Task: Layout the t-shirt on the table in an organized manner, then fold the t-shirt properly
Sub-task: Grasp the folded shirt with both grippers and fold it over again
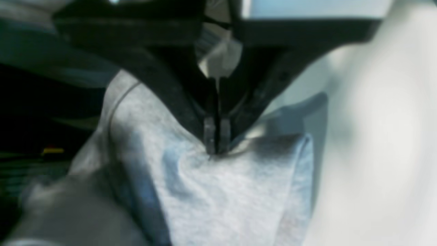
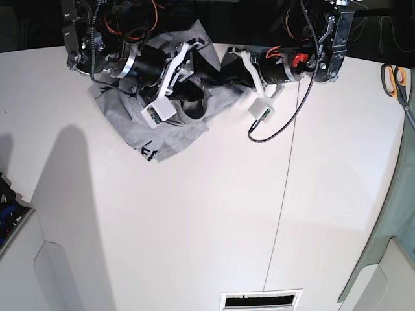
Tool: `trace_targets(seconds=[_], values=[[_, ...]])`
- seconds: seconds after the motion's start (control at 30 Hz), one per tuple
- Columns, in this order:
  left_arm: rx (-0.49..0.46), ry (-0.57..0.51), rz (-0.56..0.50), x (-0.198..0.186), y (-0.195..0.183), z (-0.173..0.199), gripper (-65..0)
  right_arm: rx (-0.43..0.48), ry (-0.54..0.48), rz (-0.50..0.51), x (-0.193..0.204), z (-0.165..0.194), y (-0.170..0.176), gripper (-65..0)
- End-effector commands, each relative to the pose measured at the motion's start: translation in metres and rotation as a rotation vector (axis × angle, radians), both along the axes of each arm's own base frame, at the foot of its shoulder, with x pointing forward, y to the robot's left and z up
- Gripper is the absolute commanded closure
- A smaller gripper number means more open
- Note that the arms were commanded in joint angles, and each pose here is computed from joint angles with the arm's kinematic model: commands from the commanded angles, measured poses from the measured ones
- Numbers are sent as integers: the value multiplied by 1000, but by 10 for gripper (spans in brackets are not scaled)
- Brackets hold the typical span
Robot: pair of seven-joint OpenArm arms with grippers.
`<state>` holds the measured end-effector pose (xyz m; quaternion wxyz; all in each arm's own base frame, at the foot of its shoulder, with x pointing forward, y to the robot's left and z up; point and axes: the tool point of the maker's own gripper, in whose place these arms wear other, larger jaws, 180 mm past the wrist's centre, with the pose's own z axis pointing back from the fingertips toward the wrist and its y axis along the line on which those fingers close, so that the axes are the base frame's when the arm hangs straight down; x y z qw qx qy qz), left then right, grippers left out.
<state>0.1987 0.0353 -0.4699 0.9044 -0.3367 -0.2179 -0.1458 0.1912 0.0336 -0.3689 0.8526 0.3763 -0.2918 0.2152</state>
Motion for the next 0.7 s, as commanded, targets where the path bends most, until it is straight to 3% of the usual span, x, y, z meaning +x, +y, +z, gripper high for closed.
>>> trace_targets(seconds=[0.0, 0.23, 0.47, 0.53, 0.67], values=[[24, -11, 11, 9, 4, 0, 0, 41, -30, 1, 3, 11, 5, -303], [0, -45, 25, 45, -5, 7, 0, 121, -7, 35, -8, 21, 22, -303], [17, -48, 27, 64, 3, 7, 0, 84, -80, 12, 5, 30, 15, -302], [20, -38, 21, 61, 2, 5, 0, 57, -128, -35, 18, 36, 2, -248], [3, -27, 17, 58, 0, 6, 0, -33, -213, -148, 51, 38, -33, 0]])
